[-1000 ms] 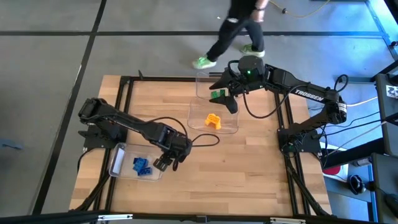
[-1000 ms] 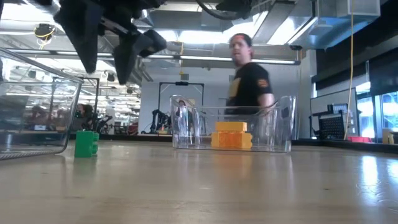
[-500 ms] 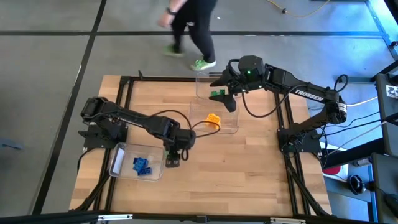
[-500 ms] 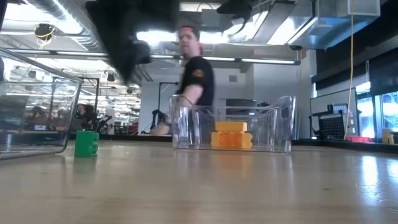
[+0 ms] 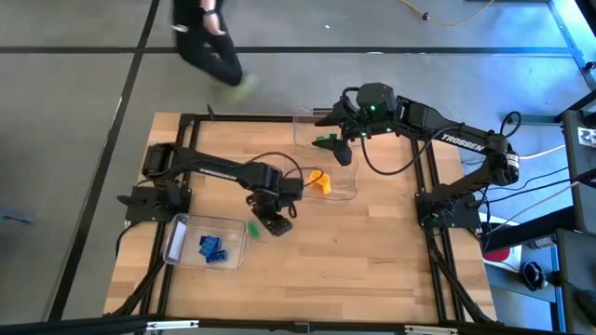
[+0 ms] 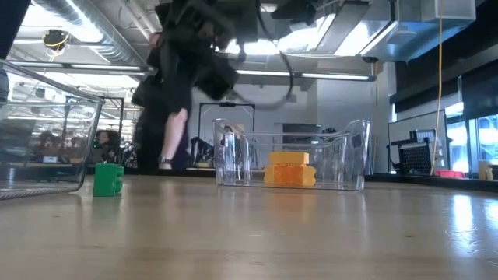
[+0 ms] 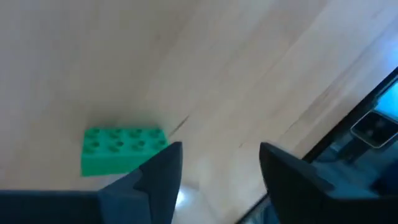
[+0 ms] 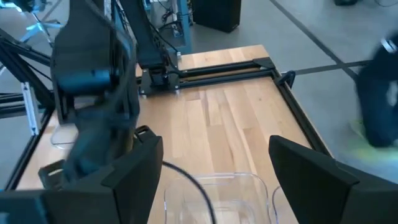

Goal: Sort & place blocks by color
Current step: Put the green game piece into the top transparent bin

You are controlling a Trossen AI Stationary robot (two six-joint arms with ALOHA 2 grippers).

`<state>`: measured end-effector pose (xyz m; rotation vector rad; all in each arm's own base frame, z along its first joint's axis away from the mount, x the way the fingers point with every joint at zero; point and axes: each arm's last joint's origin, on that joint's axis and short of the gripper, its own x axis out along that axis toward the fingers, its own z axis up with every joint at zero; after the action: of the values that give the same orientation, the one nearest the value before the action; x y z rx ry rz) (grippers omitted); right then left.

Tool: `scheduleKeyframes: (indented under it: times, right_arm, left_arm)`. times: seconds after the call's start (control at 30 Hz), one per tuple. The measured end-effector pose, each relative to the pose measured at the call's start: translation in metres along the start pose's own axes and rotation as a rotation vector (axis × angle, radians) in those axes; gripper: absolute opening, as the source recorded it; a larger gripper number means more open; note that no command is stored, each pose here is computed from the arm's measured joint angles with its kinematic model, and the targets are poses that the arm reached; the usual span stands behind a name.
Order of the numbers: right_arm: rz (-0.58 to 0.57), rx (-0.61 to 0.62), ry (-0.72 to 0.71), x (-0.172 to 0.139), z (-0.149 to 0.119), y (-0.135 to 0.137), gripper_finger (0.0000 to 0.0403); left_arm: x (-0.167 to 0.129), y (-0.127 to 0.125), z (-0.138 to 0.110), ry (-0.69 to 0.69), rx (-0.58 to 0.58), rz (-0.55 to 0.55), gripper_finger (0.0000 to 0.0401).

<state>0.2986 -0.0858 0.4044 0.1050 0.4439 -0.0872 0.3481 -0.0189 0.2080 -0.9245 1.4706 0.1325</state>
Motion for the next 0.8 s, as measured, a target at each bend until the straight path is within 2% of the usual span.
scheduleKeyframes:
  times: [0.1,0.27,0.43,0.63,0.8]
  right_arm:
    - [-0.016,-0.003,0.0,0.0,0.0,0.0,0.0296]
    - [-0.017,-0.029,-0.004,0.0,0.0,0.0,0.0296]
    - [-0.028,-0.032,0.0,0.0,0.0,-0.001,0.0296]
    - [-0.032,-0.047,0.003,0.0,0.0,-0.001,0.0296]
    - [-0.033,-0.047,0.004,0.0,0.0,-0.001,0.0296]
  left_arm:
    - [0.008,0.006,-0.001,0.114,-0.05,0.041,0.0204]
    - [0.028,0.009,-0.002,0.18,-0.041,0.117,0.0204]
    - [0.043,0.01,-0.001,0.163,-0.038,0.196,0.0204]
    - [0.051,0.008,-0.007,0.198,-0.031,0.221,0.0204]
    - [0.053,0.005,-0.01,0.172,0.002,0.268,0.0204]
